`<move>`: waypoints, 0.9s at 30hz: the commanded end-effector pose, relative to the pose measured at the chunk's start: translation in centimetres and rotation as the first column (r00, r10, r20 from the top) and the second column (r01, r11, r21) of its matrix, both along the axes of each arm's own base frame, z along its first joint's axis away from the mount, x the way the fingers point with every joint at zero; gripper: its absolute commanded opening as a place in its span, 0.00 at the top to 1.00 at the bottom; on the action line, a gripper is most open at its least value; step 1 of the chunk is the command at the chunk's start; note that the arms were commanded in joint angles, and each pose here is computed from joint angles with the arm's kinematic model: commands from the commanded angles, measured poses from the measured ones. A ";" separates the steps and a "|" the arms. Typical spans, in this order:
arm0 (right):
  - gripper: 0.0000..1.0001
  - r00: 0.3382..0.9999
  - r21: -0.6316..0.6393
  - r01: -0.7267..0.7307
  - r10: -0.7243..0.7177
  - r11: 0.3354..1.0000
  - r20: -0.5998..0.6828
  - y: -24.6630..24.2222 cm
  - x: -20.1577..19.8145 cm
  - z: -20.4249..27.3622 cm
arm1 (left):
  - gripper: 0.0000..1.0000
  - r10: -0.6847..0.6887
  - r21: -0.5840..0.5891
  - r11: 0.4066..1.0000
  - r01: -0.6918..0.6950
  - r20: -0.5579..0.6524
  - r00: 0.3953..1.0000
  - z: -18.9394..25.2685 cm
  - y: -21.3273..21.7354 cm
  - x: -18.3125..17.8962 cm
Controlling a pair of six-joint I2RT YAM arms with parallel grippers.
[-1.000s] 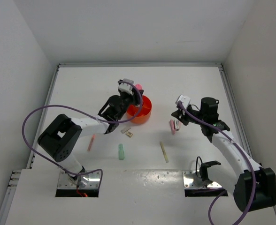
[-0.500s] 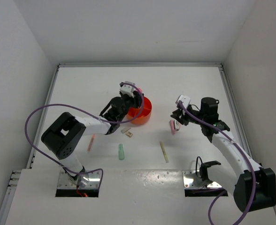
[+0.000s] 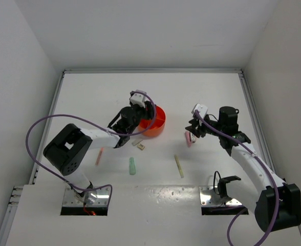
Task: Sort the stationery into containers
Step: Place the stationery into the container, then grab a piece of stationery with the right arm
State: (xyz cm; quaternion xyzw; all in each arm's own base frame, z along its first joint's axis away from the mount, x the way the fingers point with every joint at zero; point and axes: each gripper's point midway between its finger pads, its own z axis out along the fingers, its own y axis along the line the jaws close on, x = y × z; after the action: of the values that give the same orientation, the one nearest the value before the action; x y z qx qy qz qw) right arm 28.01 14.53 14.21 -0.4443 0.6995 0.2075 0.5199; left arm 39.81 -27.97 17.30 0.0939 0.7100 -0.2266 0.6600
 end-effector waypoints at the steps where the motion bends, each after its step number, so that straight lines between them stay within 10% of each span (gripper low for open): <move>1: 0.63 0.997 0.029 -0.029 0.027 0.999 0.070 0.5 0.5 2.6 | 0.42 -0.007 -0.057 0.998 0.010 0.052 0.999 2.8 -0.2 -0.8; 8: 0.59 0.997 0.026 -0.005 0.003 1.000 0.073 0.3 0.9 2.9 | 0.41 -0.015 -0.095 0.995 0.025 0.102 0.995 5.9 0.3 -1.6; 12: 0.45 0.966 0.062 0.257 -0.256 0.964 -0.029 -2.0 3.2 2.9 | 0.41 -0.008 -0.132 0.991 0.030 0.168 0.986 12.1 1.2 -2.7; 13: 0.75 0.943 0.082 0.332 -0.329 0.940 -0.046 -2.7 4.3 3.9 | 0.41 0.004 -0.148 0.989 0.024 0.185 0.983 14.5 1.9 -3.3; 15: 1.00 0.884 0.006 0.442 -0.435 0.897 -0.170 -4.0 5.2 1.8 | 0.63 0.007 -0.126 0.992 0.006 0.101 0.995 15.7 2.3 -3.7; 17: 1.00 0.837 -0.064 0.468 -0.466 0.881 -0.288 -4.2 5.6 1.5 | 1.00 0.044 -0.113 0.992 -0.051 -0.068 0.997 14.5 3.6 -4.8; 18: 1.00 0.826 -0.087 0.443 -0.444 0.892 -0.346 -3.7 5.5 0.9 | 1.00 0.041 -0.177 0.982 -0.067 -0.146 0.988 14.7 3.9 -5.1; 19: 0.79 0.808 -0.114 0.422 -0.430 0.899 -0.404 -3.2 6.5 0.3 | 1.00 0.006 -0.213 0.976 -0.046 -0.186 0.983 15.6 3.8 -5.8; 23: 0.31 0.741 -0.207 0.379 -0.430 0.902 -0.515 -2.4 6.7 -2.2 | 0.17 0.082 -0.194 0.967 -0.164 -0.373 0.924 13.5 7.9 -8.4; 25: 0.35 0.719 -0.224 0.403 -0.458 0.888 -0.523 -2.5 7.7 -2.6 | 0.04 0.215 -0.103 0.957 -0.271 -0.375 0.902 12.5 11.8 -9.8; 27: 0.64 0.687 -0.257 0.409 -0.481 0.876 -0.545 -2.7 8.2 -3.2 | 0.00 0.322 -0.053 0.930 -0.363 -0.360 0.876 11.6 15.0 -10.2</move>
State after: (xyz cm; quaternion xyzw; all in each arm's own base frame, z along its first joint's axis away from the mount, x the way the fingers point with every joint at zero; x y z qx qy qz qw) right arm 36.44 12.16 11.06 -0.2314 0.9022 0.1735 0.3201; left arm 31.46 -18.12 33.71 -0.0643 0.7537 -0.2593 0.6004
